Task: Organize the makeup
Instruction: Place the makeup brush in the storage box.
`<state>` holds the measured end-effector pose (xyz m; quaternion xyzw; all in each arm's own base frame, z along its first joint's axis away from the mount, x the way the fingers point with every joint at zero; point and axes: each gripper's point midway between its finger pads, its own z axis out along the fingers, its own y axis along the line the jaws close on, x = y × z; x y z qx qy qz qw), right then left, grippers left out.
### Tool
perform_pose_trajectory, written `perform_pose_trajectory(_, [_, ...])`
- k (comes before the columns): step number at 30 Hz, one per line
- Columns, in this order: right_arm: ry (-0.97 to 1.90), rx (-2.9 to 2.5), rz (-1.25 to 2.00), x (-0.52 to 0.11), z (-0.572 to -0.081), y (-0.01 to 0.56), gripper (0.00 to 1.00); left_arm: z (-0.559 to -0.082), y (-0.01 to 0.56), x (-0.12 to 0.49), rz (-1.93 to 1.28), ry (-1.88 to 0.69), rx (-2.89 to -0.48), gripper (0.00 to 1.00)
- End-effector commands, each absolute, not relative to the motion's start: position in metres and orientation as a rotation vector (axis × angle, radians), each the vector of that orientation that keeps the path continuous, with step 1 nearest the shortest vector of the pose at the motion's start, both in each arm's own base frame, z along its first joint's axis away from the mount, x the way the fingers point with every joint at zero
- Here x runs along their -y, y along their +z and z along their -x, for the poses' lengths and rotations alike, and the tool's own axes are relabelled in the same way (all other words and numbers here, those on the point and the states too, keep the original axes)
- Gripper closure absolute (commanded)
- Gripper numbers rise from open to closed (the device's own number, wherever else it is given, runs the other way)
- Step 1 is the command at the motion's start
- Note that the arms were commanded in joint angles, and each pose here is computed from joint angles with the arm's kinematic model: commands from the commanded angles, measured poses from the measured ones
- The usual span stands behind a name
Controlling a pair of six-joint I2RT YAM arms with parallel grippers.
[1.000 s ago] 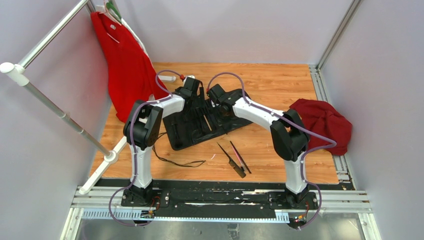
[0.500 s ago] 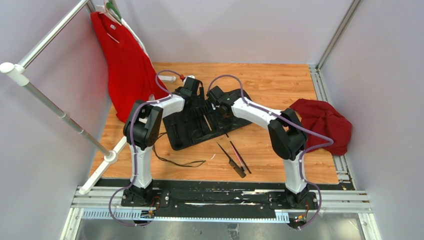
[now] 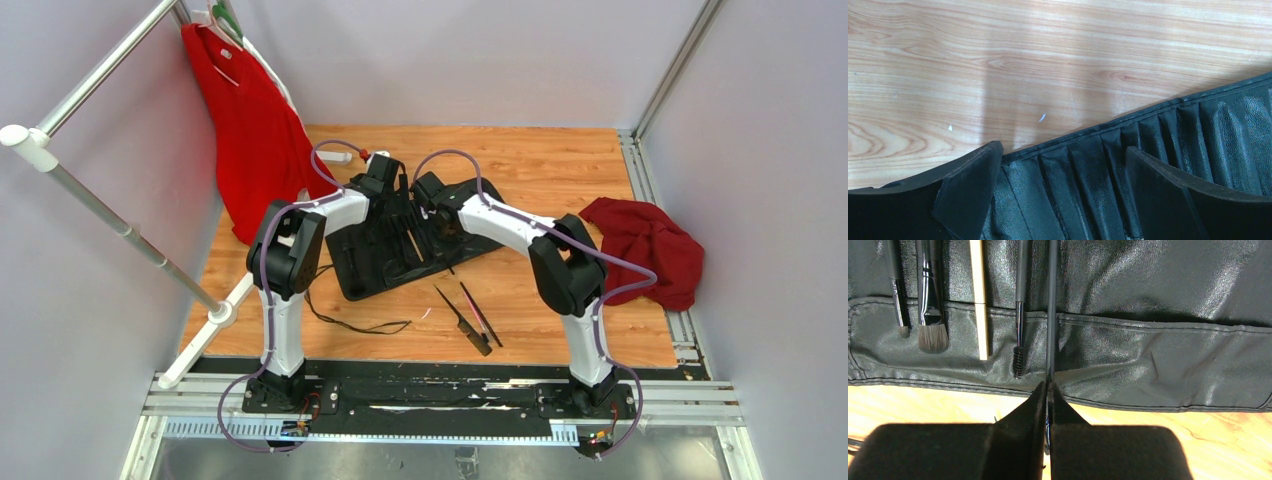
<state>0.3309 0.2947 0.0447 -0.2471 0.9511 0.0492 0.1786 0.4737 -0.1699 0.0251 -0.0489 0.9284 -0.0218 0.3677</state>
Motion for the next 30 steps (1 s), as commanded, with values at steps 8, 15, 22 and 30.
perform_pose_trajectory(8, [0.147,-2.706,0.671,-0.296,-0.341,0.038,0.99,-0.434,-0.019,0.158,0.114,-0.023,-2.565,0.01])
perform_pose_trajectory(15, [0.149,-2.684,0.663,-0.298,-0.347,0.038,0.99,-0.434,-0.019,0.157,0.117,-0.021,-2.566,0.01])
perform_pose_trajectory(22, [0.160,-2.662,0.664,-0.303,-0.354,0.040,0.99,-0.434,-0.019,0.157,0.118,-0.020,-2.563,0.01])
perform_pose_trajectory(30, [0.171,-2.642,0.660,-0.307,-0.359,0.046,0.99,-0.434,-0.020,0.157,0.117,-0.021,-2.566,0.01])
